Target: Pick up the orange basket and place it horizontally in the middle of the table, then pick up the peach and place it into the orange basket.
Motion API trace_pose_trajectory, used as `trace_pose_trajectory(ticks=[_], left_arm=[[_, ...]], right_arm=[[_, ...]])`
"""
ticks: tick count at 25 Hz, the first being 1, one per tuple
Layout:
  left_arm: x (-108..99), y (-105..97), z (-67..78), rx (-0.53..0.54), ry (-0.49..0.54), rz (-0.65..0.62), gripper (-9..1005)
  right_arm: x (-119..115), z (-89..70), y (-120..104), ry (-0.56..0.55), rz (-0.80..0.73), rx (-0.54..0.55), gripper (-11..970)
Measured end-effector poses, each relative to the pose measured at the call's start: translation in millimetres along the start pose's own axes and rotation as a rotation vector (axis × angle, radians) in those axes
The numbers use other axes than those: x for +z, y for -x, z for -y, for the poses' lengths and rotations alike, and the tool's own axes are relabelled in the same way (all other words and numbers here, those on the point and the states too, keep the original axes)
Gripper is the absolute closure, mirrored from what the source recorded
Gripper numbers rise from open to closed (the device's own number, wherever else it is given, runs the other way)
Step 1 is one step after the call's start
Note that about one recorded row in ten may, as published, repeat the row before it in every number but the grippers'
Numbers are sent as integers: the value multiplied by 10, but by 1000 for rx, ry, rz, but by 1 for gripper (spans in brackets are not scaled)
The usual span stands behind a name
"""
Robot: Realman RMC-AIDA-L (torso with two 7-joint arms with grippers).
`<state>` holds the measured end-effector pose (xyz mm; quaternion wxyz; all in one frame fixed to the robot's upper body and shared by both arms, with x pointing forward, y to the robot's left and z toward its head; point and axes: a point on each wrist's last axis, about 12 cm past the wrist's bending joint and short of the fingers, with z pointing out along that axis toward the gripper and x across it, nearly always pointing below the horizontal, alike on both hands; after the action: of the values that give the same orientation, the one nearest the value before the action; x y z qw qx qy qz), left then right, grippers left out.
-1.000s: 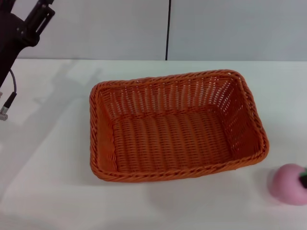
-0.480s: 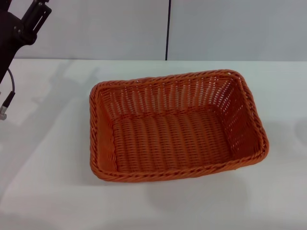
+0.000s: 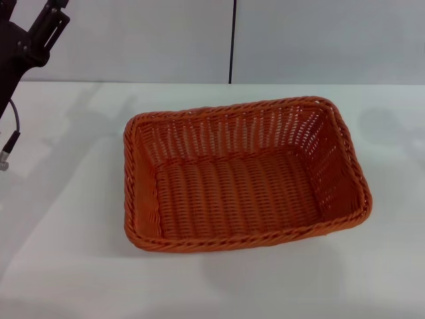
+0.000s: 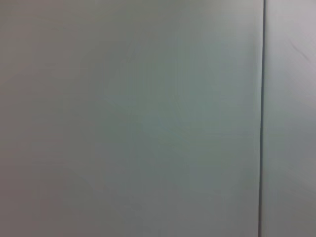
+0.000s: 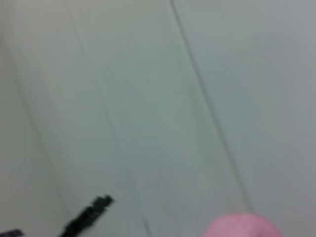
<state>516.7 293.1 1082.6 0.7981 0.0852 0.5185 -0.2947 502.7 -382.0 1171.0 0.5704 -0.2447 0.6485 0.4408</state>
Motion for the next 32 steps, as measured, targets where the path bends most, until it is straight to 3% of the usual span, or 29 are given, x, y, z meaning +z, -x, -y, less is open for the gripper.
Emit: trace_pose_trajectory(ticks=[3, 7, 12, 16, 28, 32], left_arm=[[0, -13, 5, -6, 3, -4, 170], [5, -17, 7, -8, 3, -5, 170], [17, -20, 7, -9, 2, -5, 170], [18, -20, 7, -9, 2, -5, 170], [-25, -21, 13, -16, 4, -9, 170], [-30, -21, 13, -17, 5, -9, 170]], right_arm=[[198, 43, -39, 49, -4, 13, 876], [709, 65, -158, 192, -82, 59, 877], [1016, 2, -266, 281, -205, 105, 858], [1040, -9, -309, 279, -218, 126, 843], [770, -6, -406, 203, -177, 131, 514], [545, -12, -424, 135, -115, 91, 421]])
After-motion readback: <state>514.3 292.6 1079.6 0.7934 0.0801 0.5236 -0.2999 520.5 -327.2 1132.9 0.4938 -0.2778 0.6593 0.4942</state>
